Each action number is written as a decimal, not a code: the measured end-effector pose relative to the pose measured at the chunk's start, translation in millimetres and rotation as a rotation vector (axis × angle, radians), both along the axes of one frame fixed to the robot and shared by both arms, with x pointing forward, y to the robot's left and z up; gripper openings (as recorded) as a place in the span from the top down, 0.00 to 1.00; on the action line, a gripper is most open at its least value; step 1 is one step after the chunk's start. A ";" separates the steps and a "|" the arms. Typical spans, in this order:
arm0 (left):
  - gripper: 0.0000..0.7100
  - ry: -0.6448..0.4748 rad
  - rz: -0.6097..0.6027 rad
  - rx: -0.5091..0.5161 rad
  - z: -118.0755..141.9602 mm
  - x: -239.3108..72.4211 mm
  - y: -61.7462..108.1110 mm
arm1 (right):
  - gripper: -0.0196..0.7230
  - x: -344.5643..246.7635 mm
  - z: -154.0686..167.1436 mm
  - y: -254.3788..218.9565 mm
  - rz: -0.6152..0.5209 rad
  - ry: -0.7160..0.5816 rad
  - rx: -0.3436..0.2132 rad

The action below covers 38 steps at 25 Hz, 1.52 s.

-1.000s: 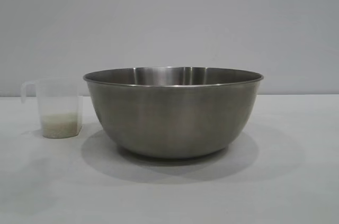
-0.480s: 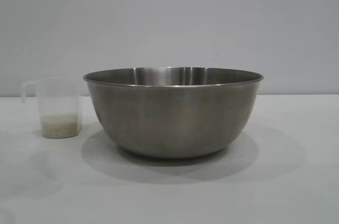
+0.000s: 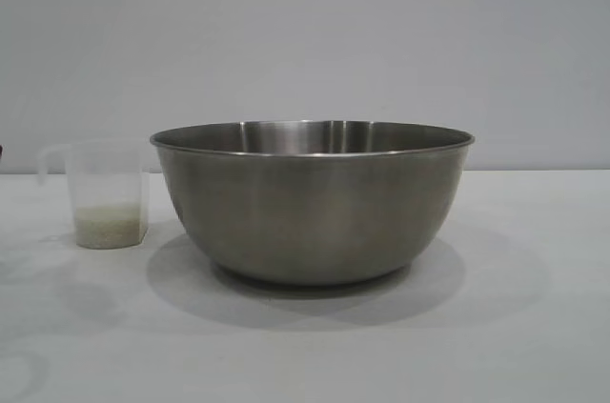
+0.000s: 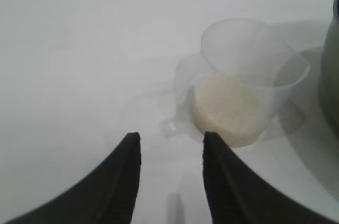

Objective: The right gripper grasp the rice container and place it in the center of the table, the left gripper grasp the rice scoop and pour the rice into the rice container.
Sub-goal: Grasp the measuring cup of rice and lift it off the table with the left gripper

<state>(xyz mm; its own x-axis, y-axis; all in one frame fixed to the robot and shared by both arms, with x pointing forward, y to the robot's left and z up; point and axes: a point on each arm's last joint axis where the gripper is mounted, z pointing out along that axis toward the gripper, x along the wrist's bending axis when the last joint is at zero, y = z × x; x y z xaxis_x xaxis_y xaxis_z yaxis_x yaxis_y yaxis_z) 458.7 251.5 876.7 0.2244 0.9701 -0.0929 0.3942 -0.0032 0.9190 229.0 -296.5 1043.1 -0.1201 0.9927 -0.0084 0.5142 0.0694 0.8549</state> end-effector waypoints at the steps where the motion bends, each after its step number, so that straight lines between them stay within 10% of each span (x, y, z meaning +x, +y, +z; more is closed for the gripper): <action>1: 0.62 0.002 -0.008 0.001 -1.6 2.3 -1.2 | 0.27 0.0 0.0 0.0 0.000 0.000 0.000; 38: 0.62 -0.040 -0.005 0.002 -15.6 47.3 -9.6 | 0.27 0.0 0.0 0.0 0.000 0.000 0.000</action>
<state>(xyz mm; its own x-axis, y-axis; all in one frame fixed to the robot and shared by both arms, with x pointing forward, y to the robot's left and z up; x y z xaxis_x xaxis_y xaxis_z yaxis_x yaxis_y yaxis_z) 506.0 241.9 861.1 0.2328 0.9691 -0.0816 0.3574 -0.0072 0.9339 229.0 -296.5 1043.1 -0.1201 0.9927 -0.0084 0.5142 0.0694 0.8549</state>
